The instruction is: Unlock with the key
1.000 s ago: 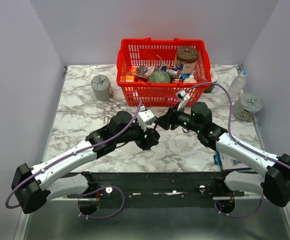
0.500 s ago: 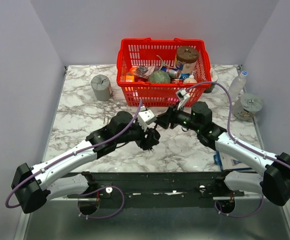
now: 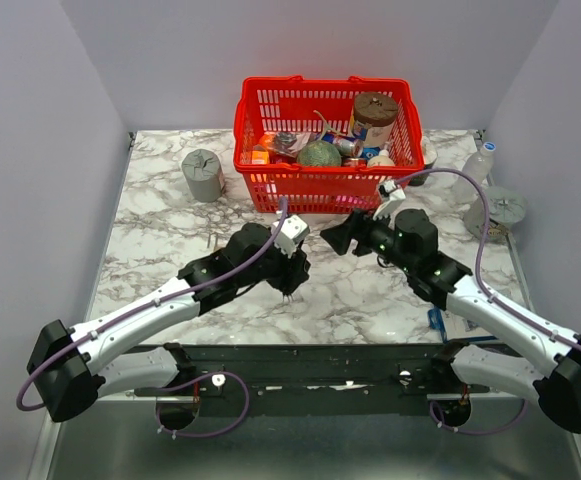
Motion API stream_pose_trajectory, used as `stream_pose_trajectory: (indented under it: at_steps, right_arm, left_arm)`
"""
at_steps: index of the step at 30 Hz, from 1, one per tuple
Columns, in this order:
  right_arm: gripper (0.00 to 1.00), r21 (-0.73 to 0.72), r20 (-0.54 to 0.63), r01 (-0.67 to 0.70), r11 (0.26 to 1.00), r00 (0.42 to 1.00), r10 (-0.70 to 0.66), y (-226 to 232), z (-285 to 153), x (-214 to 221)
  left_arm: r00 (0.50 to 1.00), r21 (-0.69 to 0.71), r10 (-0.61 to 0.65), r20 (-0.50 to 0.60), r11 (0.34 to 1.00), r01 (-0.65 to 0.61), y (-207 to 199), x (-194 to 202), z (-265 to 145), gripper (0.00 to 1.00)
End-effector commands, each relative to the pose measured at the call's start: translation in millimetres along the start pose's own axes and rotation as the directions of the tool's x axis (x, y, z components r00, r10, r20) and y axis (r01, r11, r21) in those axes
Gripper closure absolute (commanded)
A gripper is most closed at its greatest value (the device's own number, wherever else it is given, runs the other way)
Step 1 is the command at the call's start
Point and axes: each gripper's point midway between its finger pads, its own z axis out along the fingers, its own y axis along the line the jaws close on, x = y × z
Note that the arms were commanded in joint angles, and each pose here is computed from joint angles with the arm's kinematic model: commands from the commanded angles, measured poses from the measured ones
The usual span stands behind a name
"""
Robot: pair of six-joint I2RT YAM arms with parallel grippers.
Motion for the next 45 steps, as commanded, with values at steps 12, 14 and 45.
stream_pose_trajectory:
  at_steps: [12,14,45]
  right_arm:
    - [0.13,0.116,0.116,0.014,0.993,0.993,-0.028,-27,-39,-13]
    - [0.12,0.097,0.136,0.000,0.995,0.991,-0.014,-23,-45,-17]
    - [0.07,0.082,0.233,0.041,0.996,0.971,-0.059,-19,-79,-36]
  left_arm:
    - [0.961,-0.187,-0.257,-0.098,0.954,0.236,17,38,-31,1.00]
    - [0.933,-0.280,-0.333,-0.138,0.917,0.286,27,59,-41,1.00]
    - [0.764,-0.572,-0.471,-0.440,0.803,0.165,154,134,22,1.00]
